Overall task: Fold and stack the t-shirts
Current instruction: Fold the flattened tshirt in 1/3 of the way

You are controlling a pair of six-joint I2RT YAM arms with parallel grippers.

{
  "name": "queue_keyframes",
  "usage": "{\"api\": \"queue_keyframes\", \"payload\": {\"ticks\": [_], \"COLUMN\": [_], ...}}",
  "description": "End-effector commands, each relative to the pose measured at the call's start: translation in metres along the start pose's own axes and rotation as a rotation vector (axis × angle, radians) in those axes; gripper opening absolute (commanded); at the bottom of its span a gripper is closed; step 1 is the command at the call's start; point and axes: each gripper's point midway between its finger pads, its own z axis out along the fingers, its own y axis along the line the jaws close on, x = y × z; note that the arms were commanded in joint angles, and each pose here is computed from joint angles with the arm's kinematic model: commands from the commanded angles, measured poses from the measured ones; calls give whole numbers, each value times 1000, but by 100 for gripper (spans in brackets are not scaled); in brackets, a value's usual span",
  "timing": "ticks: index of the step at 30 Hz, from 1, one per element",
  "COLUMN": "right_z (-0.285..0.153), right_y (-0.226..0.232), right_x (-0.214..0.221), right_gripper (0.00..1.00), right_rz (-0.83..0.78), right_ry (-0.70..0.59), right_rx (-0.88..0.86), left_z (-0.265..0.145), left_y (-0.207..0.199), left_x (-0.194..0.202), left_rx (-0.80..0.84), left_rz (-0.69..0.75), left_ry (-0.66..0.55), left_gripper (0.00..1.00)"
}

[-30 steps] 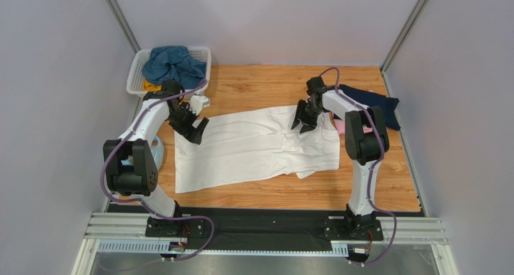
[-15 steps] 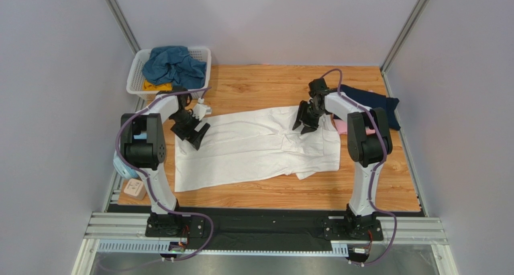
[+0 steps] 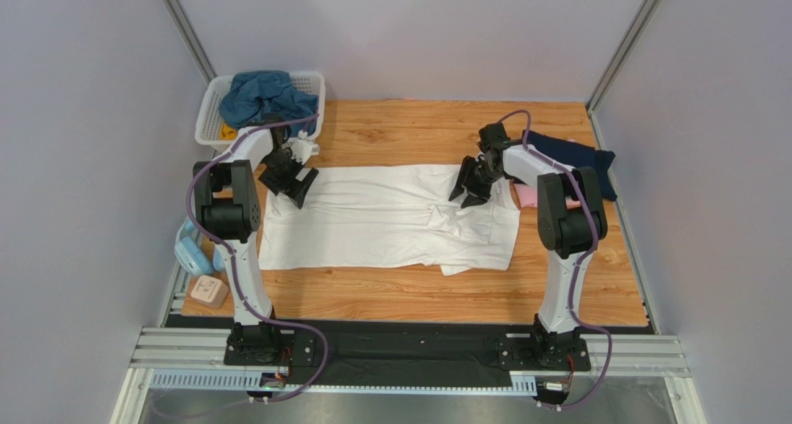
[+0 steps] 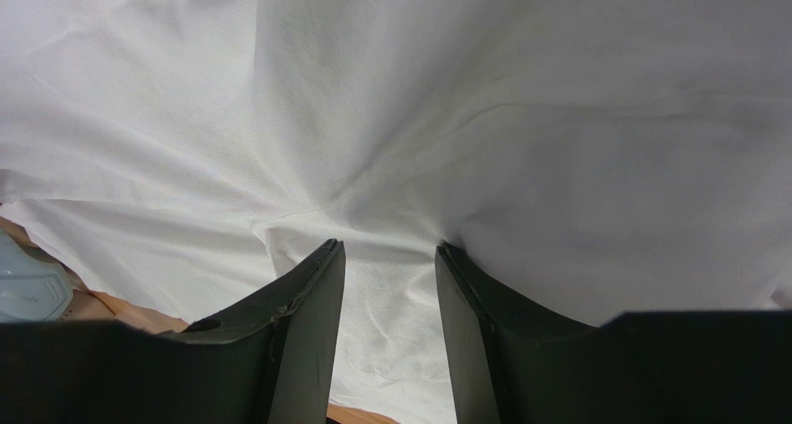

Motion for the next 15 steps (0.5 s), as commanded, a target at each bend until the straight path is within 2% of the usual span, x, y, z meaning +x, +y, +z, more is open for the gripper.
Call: {"api": "queue_keyframes", "payload": {"ticks": [1, 3, 8, 9, 11, 12, 15], "right_z": [-4, -23, -93, -117, -127, -146, -136], "right_y": [9, 18, 47, 57, 56, 62, 52], "right_x": [-29, -36, -47, -39, -20, -8, 45], "right_gripper": [48, 48, 52, 54, 58, 59, 62], "right_rz": [-37, -58, -230, -273, -337, -386, -535], "right_ry": [-55, -92, -278, -337, -354, -420, -390], "right_rx": [-2, 4, 60, 87, 131, 181, 284], "left_z": [-7, -19, -85, -95, -120, -126, -140], "left_y": [17, 10, -25, -31, -53, -60, -86], "left_x": [-3, -1, 8, 11, 23, 27, 48], "left_rx": [-49, -43, -60, -63, -50, -47, -33], "left_rz": [-16, -14, 37, 46, 65, 73, 104], "left_ry": [-15, -34, -166, -183, -231, -245, -274], "left_gripper": [100, 100, 100, 100, 100, 100, 100]}}
